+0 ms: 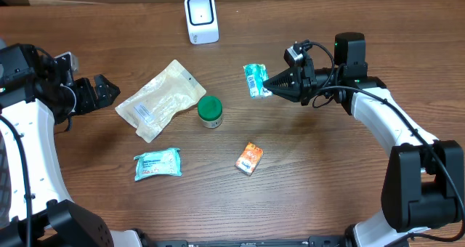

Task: Scan the item barcode
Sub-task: 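Lift the mint-green packet with the right gripper, then carry the mint-green packet to the white scanner with the right gripper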

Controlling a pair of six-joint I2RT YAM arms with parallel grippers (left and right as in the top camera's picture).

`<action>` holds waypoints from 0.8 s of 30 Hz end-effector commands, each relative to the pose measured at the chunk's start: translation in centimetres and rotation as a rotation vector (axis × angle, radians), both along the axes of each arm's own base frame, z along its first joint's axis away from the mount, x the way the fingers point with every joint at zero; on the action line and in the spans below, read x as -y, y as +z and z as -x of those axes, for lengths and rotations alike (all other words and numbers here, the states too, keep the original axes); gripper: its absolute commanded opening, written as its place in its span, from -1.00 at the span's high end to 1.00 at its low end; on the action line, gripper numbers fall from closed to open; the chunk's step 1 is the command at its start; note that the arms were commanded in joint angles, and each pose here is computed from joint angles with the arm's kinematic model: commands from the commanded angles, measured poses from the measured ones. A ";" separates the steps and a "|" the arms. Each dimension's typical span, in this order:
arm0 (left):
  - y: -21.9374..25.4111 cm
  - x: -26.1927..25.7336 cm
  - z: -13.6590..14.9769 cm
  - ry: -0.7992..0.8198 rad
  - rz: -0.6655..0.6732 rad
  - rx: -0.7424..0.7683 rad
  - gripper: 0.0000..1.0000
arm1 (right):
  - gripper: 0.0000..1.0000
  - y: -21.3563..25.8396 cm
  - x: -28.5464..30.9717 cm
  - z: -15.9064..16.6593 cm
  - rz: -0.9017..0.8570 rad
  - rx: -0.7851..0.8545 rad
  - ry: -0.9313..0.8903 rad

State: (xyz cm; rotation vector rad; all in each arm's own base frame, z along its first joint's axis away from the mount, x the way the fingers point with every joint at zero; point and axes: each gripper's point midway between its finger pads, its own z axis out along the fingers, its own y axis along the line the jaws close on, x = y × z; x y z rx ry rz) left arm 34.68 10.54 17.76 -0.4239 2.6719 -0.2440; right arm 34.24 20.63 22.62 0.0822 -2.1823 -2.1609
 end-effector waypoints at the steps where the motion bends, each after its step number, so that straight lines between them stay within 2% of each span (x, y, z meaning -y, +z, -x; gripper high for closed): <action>1: 0.3 0.3 0.0 0.001 0.007 0.011 -0.99 | 0.92 1.5 0.2 0.3 -0.022 0.010 0.019; 4: 0.3 0.3 0.0 0.001 0.007 0.011 -0.99 | 0.92 1.3 0.2 0.0 -0.012 0.064 0.001; 11: 0.3 0.3 0.0 0.001 0.007 0.010 -0.99 | 0.92 -2.1 0.3 -2.0 0.143 0.042 -0.147; 19: 0.3 0.3 0.0 0.001 0.007 0.011 -0.99 | 0.92 -8.7 2.5 -2.1 0.483 -0.045 -0.278; 24: 0.3 0.3 0.0 0.001 0.007 0.011 -0.99 | 0.92 -9.4 4.8 -2.5 0.716 -0.028 -0.313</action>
